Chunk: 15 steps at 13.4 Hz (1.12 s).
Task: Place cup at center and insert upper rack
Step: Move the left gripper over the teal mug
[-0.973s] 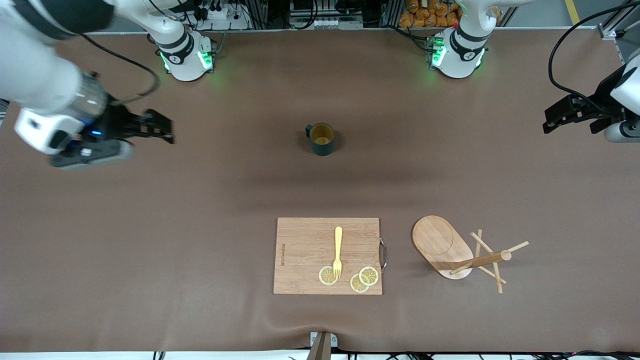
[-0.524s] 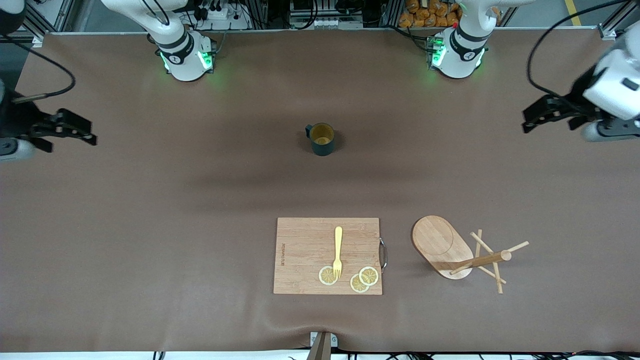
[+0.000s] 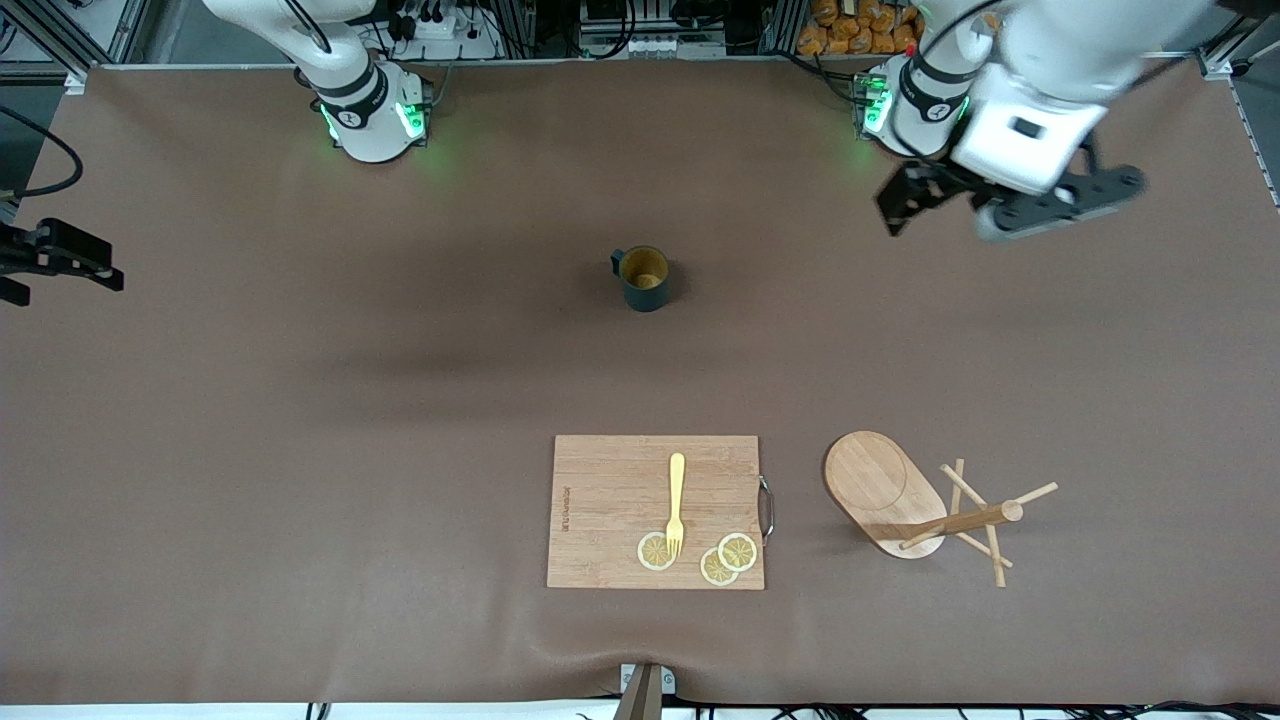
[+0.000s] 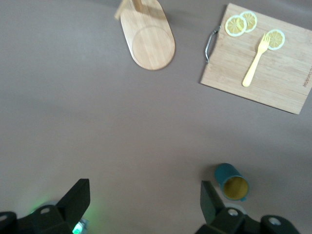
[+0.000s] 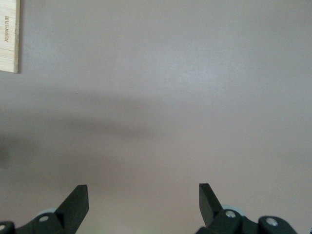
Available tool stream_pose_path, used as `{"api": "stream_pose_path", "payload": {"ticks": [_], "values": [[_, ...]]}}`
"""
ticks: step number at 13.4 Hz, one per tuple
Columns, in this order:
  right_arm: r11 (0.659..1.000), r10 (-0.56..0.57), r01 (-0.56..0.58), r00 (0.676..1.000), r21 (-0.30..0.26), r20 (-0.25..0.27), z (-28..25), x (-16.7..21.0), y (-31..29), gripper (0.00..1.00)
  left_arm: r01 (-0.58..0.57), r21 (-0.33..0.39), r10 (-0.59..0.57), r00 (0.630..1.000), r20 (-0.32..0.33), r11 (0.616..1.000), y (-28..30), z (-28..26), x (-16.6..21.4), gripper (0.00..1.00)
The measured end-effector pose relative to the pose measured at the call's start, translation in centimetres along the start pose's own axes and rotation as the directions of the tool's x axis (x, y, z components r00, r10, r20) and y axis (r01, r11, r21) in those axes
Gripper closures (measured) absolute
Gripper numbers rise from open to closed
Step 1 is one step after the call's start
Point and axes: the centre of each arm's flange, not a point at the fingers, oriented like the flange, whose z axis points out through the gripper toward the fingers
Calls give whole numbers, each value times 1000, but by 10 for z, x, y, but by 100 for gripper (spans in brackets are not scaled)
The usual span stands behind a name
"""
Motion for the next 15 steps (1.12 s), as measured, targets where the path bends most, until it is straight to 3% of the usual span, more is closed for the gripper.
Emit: {"api": "stream_pose_path", "payload": {"ticks": [3, 6, 12, 15], "values": [[1000, 8, -8, 1000, 18, 15, 11, -1, 6, 0, 55, 59, -54, 998, -17, 997, 64, 23, -58, 0], [998, 11, -11, 1000, 61, -7, 14, 2, 3, 0, 130, 123, -124, 991, -60, 984, 134, 71, -122, 0], [997, 48, -47, 999, 67, -12, 28, 6, 8, 0, 285, 170, -230, 931, -284, 943, 255, 236, -285, 0], [996, 57, -56, 998, 68, -12, 32, 6, 11, 0, 386, 109, -321, 868, -379, 916, 279, 304, -343, 0]]}}
